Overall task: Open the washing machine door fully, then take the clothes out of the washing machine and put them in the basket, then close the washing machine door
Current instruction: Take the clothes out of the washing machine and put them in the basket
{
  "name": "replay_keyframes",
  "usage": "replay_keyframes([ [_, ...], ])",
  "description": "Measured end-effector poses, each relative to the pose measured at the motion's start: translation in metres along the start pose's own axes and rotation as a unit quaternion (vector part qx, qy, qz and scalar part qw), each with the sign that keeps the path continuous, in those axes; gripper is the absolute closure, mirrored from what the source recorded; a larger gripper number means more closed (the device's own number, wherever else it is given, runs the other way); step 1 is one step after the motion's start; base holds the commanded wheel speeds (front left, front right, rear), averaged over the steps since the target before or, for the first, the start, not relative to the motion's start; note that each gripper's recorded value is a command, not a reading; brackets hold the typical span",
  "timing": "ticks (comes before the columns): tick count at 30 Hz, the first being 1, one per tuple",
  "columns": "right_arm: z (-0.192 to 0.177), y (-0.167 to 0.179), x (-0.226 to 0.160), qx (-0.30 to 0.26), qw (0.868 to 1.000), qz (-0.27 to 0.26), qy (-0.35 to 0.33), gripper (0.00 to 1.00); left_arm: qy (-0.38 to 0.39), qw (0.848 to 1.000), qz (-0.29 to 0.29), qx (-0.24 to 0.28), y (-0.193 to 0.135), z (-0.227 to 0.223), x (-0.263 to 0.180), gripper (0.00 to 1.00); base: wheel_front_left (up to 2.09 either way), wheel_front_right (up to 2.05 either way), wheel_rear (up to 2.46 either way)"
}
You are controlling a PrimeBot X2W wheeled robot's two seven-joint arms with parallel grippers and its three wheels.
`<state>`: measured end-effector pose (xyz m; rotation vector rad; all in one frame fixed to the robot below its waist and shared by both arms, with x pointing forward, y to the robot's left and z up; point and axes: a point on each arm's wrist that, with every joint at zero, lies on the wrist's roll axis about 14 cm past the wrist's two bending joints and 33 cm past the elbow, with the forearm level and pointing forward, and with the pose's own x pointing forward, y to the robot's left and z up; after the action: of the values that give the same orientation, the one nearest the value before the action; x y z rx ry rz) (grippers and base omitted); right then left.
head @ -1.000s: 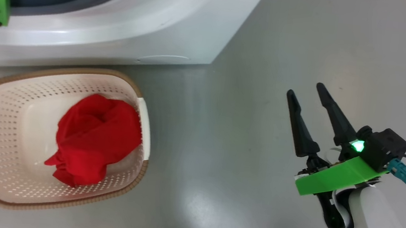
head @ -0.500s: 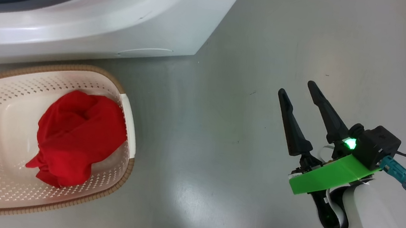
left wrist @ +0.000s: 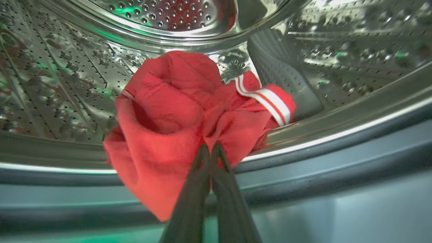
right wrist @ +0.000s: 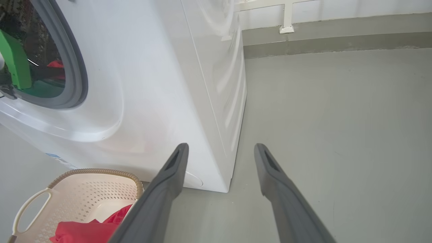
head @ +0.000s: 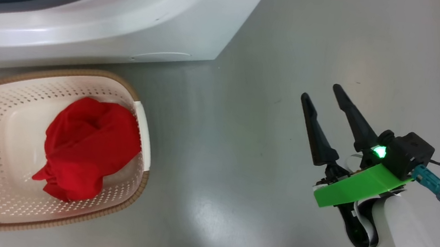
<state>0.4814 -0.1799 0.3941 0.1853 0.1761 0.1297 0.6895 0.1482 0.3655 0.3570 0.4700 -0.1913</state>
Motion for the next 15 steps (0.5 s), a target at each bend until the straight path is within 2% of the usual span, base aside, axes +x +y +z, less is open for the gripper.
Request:
replay_keyframes([
  [6, 0.006, 0.002, 0.002, -0.002, 1.0, 0.005, -0.008, 0.0, -0.072, 0.994, -0.015, -0.079, -0.012, 0.03, -0.014, 1.0, 0.0, 0.0, 0.0],
  [11, 0.012, -0.001, -0.003, -0.008, 1.0, 0.005, -0.012, 0.0, -0.111, 0.978, -0.02, -0.176, -0.018, 0.039, -0.036, 1.0, 0.0, 0.0, 0.0],
  [15, 0.021, 0.002, -0.006, -0.011, 1.0, 0.009, -0.021, 0.0, -0.133, 0.968, -0.022, -0.211, -0.016, 0.045, -0.057, 1.0, 0.0, 0.0, 0.0],
])
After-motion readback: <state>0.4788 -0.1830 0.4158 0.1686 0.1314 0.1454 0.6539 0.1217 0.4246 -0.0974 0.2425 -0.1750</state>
